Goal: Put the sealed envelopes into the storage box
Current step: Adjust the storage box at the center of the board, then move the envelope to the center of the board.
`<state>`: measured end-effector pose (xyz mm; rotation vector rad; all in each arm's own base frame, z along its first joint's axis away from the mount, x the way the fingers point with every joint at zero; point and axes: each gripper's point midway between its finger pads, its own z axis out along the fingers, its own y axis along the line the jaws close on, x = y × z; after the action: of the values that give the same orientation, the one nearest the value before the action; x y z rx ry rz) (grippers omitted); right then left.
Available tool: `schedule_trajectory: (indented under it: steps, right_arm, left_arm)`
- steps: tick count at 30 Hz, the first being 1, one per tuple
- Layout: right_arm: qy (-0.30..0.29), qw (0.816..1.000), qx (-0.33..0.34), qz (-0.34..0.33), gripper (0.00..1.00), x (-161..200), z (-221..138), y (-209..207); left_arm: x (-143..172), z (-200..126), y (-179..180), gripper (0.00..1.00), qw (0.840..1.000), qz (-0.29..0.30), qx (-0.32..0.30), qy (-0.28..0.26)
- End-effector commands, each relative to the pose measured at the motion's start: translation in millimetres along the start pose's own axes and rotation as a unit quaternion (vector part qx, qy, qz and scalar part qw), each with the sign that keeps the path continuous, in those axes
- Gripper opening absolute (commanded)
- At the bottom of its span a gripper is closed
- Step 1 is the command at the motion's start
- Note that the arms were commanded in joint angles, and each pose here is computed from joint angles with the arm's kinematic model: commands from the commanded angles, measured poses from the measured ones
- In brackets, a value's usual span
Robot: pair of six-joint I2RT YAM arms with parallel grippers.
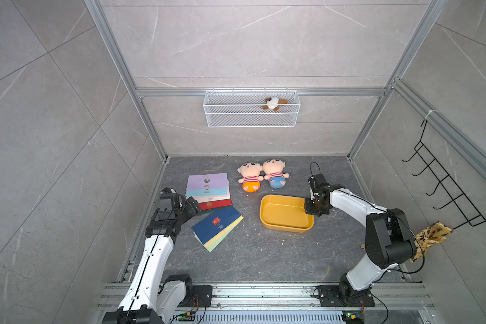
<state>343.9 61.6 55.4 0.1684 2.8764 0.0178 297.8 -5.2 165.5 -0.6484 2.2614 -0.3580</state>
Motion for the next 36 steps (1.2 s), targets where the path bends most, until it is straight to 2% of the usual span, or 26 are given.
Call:
schedule_trajectory:
  steps: [1, 5, 7, 11, 14, 20, 24, 29, 36]
  right_arm:
    - [-0.006, 1.0, 0.017, -0.004, 0.04, -5, -9, -15]
    - [-0.008, 1.0, 0.024, -0.014, 0.04, -12, -9, -17]
    - [-0.006, 1.0, 0.023, -0.012, 0.09, -16, -8, -18]
    - [-0.016, 1.0, 0.011, -0.005, 0.4, -20, -23, -15]
    - [-0.037, 0.999, 0.004, 0.002, 0.5, -21, -44, -15]
    - [-0.055, 0.997, -0.046, -0.002, 0.52, -3, -72, 5]
    - [-0.052, 0.996, -0.061, -0.028, 0.53, 19, -78, 25]
    - [-0.046, 0.994, -0.085, -0.044, 0.53, 41, -83, 41]
    - [-0.038, 0.991, -0.115, -0.051, 0.54, 59, -92, 57]
  left_arm:
    - [-2, -1, -2, 0.84, 1.0, 0.012, 0.005, -0.003]
    - [1, 1, -4, 0.84, 1.0, 0.011, 0.006, 0.002]
    - [3, 2, -5, 0.84, 1.0, 0.005, 0.009, 0.007]
    - [16, 11, -9, 0.79, 0.999, -0.023, 0.023, 0.034]
    - [32, 23, -16, 0.77, 0.998, -0.031, 0.026, 0.05]
    - [68, 62, -41, 0.76, 0.996, 0.026, -0.013, 0.081]
    - [88, 93, -53, 0.7, 0.993, 0.05, -0.017, 0.11]
    - [111, 115, -58, 0.68, 0.988, 0.067, -0.02, 0.141]
    - [158, 112, -67, 0.66, 0.978, 0.087, -0.011, 0.188]
